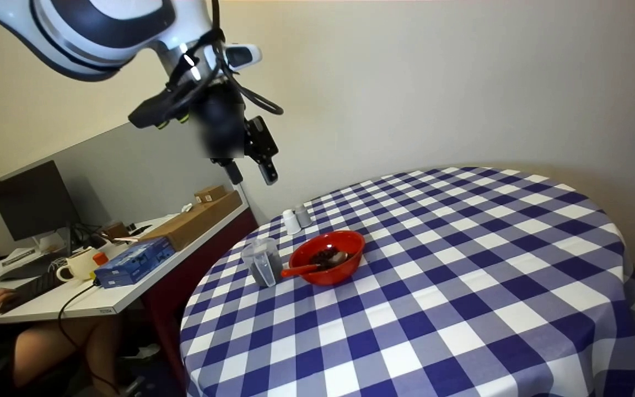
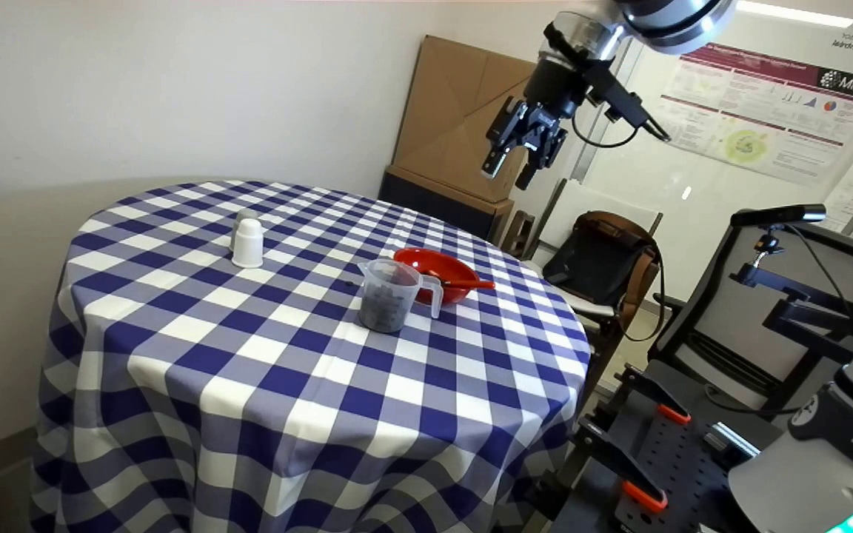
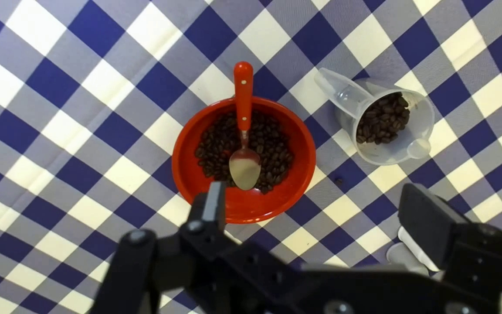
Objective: Place some of the contents in the red bowl into the clear jug using the spoon
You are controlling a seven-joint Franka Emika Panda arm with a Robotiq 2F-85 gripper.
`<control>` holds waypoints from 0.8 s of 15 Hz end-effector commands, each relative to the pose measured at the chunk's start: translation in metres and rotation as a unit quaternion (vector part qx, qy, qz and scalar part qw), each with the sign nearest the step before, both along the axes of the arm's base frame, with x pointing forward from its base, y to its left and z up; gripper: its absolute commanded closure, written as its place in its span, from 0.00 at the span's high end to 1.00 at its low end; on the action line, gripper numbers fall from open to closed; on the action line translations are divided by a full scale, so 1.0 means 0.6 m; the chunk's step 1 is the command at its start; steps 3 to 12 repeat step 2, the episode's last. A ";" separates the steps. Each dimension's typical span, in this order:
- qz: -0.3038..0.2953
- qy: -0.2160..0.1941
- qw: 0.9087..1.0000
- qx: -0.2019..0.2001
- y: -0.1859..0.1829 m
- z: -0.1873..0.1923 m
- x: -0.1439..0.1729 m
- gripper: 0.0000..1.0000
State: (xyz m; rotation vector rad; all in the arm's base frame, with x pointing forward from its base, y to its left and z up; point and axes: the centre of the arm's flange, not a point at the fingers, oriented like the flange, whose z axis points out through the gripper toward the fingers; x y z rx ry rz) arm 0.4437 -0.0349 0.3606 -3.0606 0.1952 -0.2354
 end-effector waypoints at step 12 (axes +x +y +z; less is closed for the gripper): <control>-0.006 -0.007 1.000 0.003 -0.007 0.013 -0.020 1.00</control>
